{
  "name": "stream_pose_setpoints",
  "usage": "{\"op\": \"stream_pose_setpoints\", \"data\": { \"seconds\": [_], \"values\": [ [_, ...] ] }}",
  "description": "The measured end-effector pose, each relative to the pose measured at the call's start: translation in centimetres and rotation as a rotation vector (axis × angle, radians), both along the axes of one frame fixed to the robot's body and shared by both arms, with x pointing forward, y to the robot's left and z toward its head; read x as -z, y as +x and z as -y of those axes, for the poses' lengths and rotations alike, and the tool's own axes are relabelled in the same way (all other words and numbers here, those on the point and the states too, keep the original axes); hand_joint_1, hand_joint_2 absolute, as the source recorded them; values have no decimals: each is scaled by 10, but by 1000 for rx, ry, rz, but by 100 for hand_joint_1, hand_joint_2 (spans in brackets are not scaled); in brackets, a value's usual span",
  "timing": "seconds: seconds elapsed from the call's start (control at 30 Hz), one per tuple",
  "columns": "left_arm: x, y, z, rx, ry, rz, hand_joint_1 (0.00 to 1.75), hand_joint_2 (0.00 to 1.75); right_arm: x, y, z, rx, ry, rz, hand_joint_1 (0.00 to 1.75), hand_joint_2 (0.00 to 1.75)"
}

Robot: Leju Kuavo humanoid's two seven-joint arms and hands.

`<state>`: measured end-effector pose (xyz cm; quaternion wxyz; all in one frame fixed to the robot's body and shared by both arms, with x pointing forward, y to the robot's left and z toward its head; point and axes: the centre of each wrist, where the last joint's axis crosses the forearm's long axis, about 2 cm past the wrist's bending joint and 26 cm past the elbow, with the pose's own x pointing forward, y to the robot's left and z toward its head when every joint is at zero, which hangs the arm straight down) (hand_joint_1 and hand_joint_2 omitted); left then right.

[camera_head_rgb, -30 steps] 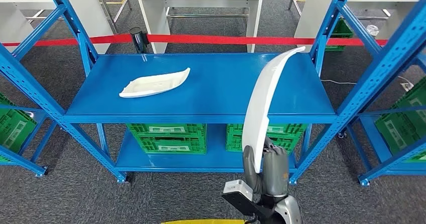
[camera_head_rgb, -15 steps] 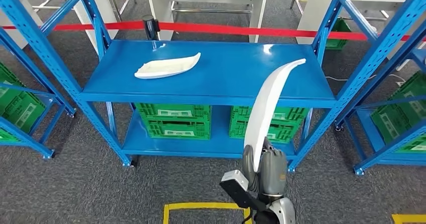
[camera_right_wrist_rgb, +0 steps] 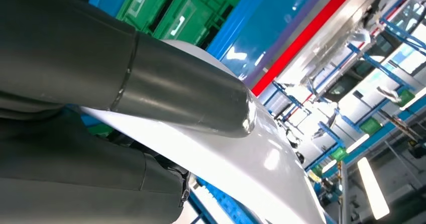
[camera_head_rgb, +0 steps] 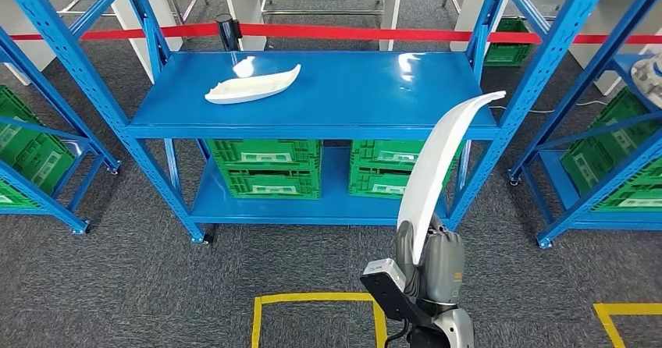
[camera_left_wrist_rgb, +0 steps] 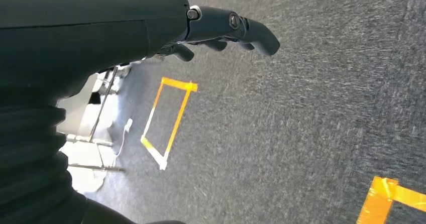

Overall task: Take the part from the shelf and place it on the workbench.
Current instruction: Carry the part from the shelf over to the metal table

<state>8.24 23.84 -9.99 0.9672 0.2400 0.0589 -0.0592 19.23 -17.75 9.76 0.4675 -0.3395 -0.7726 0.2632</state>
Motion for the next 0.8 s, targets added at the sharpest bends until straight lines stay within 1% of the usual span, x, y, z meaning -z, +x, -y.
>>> {"op": "stream_pose_setpoints", "data": {
  "seconds": [0.13,0.23,0.33,0.53,0.67,0.8],
  "values": [
    [0,0,-2,-16,-2,-2,0,175,0,0,0,-7,2,-8,175,0],
    [1,0,-9,-50,0,-4,0,175,1,1,-1,-38,6,-26,175,0],
    [2,-1,-15,-105,-2,-10,0,175,2,6,-3,-72,23,-25,175,0],
    [4,-11,-21,-227,-29,-40,0,175,9,20,-10,-136,23,-50,175,0],
    [5,-17,-18,-227,-30,-53,0,175,13,23,-12,-142,27,-67,175,0],
    [5,-19,-18,-189,-20,-53,0,175,19,22,-12,-109,17,-89,175,0]
  ]
}}
